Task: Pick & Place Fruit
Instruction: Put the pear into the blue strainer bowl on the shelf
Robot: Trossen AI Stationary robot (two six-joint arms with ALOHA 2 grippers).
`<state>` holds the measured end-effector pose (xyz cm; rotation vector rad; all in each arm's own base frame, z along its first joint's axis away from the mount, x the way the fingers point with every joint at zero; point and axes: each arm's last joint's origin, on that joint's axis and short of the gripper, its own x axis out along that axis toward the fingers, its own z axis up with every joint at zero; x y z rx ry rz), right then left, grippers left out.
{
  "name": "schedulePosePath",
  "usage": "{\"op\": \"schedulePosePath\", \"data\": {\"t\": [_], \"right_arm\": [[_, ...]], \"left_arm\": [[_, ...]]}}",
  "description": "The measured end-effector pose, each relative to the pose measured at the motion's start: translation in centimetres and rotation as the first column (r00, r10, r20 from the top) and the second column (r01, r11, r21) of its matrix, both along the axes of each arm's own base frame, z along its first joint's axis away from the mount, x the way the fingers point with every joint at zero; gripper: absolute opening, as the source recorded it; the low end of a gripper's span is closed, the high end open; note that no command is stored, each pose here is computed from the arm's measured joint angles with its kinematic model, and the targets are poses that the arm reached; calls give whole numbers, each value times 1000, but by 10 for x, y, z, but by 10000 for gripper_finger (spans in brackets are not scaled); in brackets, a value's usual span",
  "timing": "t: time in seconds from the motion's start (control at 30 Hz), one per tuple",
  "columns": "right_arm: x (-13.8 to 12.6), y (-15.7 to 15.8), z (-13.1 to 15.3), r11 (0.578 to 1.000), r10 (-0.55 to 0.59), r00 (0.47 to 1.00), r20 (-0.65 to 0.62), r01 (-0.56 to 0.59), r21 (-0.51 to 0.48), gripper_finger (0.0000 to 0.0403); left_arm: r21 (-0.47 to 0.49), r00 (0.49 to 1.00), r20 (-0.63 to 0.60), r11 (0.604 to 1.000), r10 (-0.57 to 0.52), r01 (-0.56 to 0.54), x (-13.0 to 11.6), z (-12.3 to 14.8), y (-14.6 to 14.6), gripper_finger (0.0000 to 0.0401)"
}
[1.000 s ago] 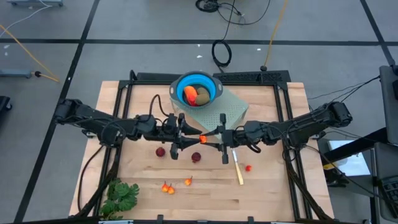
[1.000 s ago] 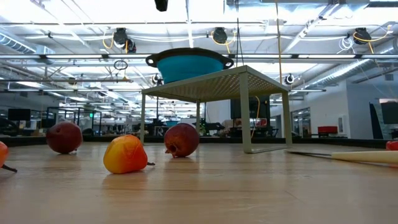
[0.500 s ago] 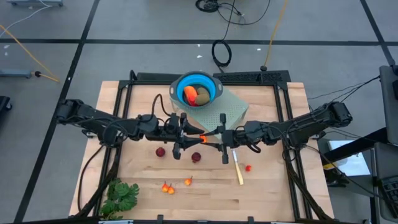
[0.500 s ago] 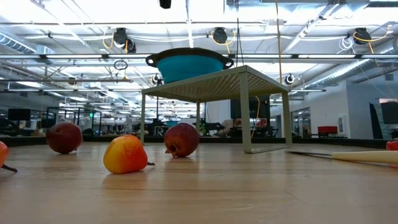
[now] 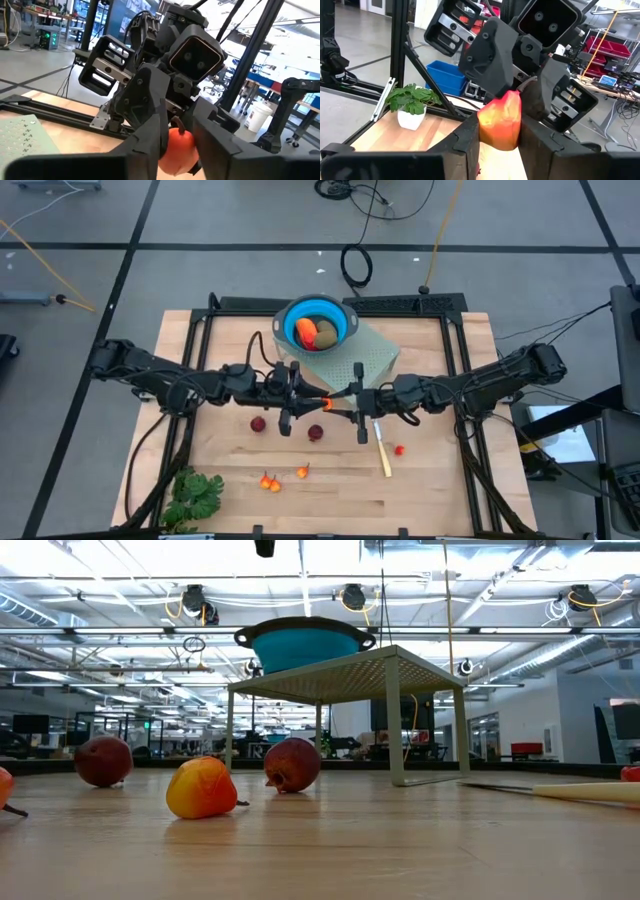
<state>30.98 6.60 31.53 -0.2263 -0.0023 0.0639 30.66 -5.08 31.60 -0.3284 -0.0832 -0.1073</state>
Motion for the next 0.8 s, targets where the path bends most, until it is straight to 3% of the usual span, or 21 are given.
{"op": "schedulePosePath", "data": {"t": [0.33,0.8], "right_arm": [[0,0,0,1000,0,1000,-2,0,1,101],[0,0,-1,999,4,1000,-6,-4,42,117]], "left_arm": [[-2,999,7,999,-34,34,0,1,5,8],[1,999,-10,999,-42,42,0,-1,5,2]]}}
